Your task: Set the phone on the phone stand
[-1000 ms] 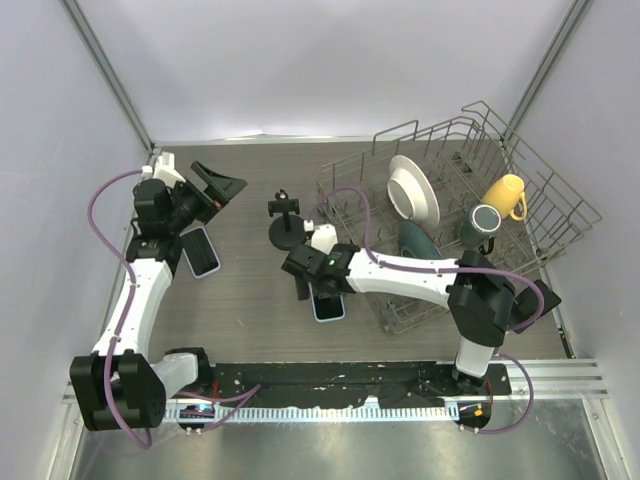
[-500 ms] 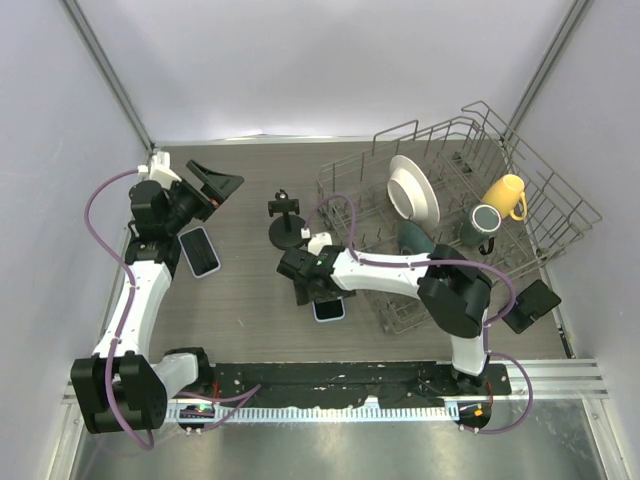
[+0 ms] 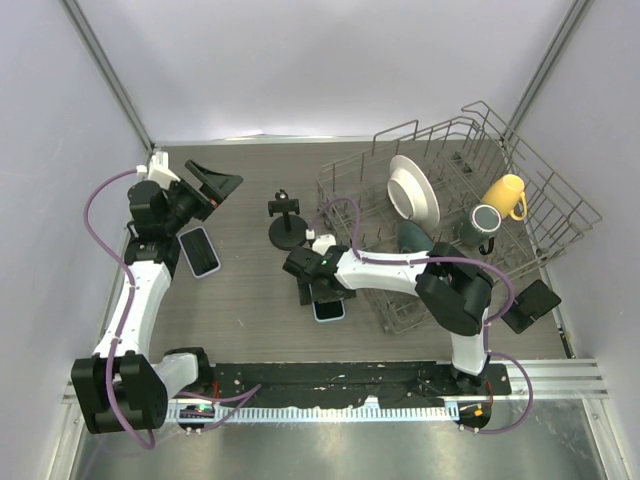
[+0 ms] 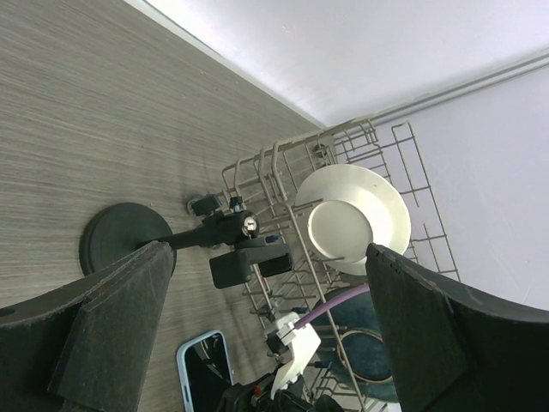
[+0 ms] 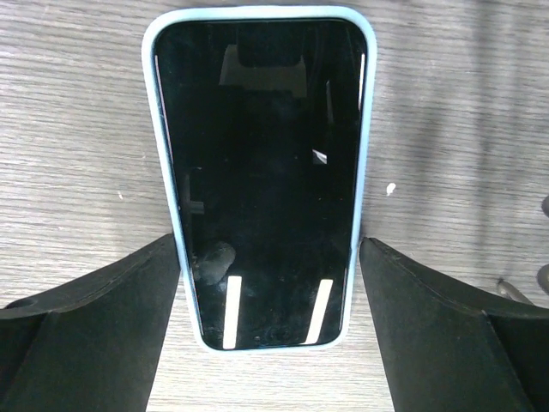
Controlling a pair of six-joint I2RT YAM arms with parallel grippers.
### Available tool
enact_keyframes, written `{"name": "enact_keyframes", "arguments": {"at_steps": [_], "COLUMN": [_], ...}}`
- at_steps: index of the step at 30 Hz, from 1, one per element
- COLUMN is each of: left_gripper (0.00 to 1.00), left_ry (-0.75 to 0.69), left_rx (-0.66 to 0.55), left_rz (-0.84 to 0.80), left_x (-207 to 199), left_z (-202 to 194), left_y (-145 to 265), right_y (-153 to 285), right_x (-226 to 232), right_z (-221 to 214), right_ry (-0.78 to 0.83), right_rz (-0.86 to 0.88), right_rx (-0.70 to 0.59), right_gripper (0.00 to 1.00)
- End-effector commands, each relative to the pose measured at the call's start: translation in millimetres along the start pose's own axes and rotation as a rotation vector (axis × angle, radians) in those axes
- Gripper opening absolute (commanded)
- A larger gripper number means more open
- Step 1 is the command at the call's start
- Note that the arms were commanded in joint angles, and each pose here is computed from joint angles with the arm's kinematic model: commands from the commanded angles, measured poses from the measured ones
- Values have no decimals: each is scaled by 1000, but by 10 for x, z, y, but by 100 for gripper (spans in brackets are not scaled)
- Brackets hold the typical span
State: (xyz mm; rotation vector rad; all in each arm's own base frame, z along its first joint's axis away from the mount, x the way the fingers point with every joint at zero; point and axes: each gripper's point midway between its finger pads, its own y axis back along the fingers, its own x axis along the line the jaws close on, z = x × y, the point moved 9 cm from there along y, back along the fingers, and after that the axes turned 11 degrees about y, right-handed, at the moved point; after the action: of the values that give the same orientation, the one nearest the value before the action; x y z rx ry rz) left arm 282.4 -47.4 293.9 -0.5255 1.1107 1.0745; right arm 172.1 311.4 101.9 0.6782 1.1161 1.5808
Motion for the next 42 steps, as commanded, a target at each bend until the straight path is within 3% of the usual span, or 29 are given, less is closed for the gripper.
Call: {"name": "enact_keyframes", "arguments": {"at_steps": [1, 6, 10, 13, 17, 20, 30, 34, 42], "left_gripper": [100, 100, 100, 100, 100, 100, 97, 98, 100], "left_ry": [-26, -25, -26, -27, -18, -18, -22, -57, -84], "left_rx": [-18, -22, -23, -23, -22, -26, 12, 128, 300], "left_rz": [-60, -60, -56, -55, -51, -48, -64, -74, -176], "left_x": [-78, -76, -67, -61, -40, -30, -43, -151, -373], "left_z": [50, 59, 63, 64, 64, 70, 32, -133, -698], "left_y": [26, 29, 27, 20, 16, 18, -33, 77, 707], "right_y": [-57, -127, -197, -193, -75, 164, 766, 1168, 1482], "right_x": [45, 159, 166, 213, 333, 369, 135, 90, -110], "right_z": [-22, -47, -70, -119, -95, 22, 186, 216, 243], "right_ry": [18, 34, 78, 157, 196, 183, 339, 461, 552], "right_rz": [36, 81, -35, -101, -38, 46, 231, 443, 449], "right_rx": [14, 17, -18, -20, -75, -177, -528, -746, -840], "right_gripper": [87, 82, 80, 62, 23, 0, 0, 0, 0]}}
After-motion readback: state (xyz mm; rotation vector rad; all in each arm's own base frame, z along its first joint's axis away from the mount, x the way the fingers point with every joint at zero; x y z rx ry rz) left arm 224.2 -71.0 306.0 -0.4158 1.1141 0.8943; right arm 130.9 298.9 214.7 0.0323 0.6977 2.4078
